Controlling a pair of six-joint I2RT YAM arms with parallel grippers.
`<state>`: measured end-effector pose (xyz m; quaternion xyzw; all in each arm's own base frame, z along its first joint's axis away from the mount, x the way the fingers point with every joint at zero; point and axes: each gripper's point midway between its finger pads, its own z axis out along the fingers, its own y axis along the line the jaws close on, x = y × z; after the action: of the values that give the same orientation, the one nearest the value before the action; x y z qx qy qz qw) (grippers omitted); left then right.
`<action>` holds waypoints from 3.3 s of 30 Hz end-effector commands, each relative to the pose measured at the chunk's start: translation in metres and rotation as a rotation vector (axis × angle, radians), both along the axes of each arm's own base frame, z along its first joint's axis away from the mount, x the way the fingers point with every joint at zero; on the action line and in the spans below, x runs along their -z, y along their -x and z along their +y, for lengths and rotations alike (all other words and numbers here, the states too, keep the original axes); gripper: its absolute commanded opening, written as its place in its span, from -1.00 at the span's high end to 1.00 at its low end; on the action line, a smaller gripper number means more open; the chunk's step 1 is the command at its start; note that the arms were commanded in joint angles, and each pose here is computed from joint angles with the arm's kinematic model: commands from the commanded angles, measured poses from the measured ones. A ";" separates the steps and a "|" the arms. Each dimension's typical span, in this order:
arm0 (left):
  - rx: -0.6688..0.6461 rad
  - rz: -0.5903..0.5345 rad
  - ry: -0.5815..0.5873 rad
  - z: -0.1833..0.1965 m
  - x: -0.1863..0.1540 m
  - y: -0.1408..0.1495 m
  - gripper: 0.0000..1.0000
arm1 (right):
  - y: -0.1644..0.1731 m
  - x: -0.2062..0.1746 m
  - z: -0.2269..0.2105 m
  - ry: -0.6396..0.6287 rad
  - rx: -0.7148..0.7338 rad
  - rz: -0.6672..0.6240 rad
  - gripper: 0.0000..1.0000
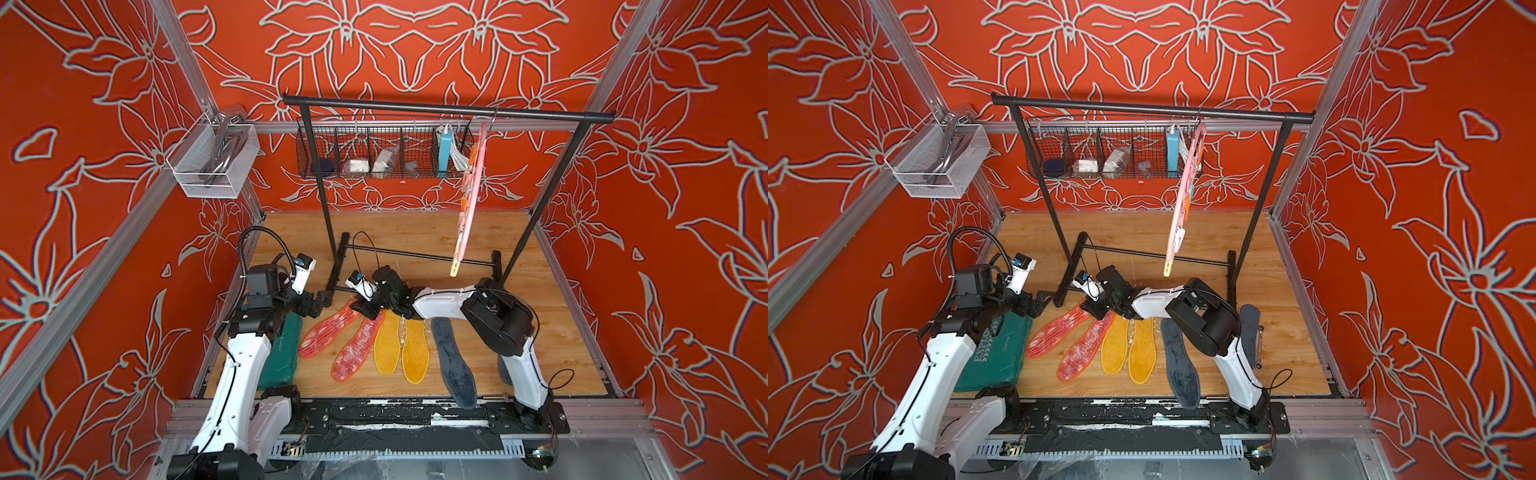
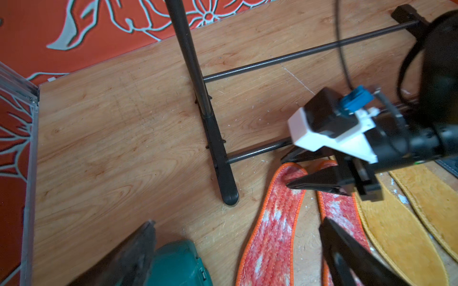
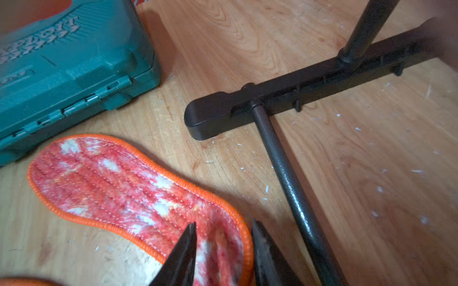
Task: Take the shoe insoles off the hanger
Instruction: Place the insole at the center of the board, then reset both arms
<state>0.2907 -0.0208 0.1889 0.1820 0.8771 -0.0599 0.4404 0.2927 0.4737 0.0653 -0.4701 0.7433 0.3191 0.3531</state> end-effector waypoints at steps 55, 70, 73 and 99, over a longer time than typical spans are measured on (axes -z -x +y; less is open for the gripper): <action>-0.078 -0.239 0.172 -0.026 0.085 -0.054 -0.96 | 0.045 -0.111 -0.273 -0.069 0.550 -0.617 -0.99; -0.198 -0.314 0.188 -0.006 0.098 -0.058 -0.96 | -0.011 -0.120 -0.422 -0.027 1.071 -0.596 -1.00; -0.192 -0.278 0.186 -0.006 0.100 -0.057 -0.96 | -0.028 -0.107 -0.437 -0.004 1.114 -0.574 -1.00; -0.206 -0.258 0.210 -0.001 0.100 -0.062 -0.97 | -0.042 -0.066 -0.487 0.024 1.264 -0.420 -1.00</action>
<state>0.3478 -0.0227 0.0837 0.0561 0.8195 -0.0775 0.5651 0.3420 -0.0066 0.1748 -0.0118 0.7625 -0.0497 0.6450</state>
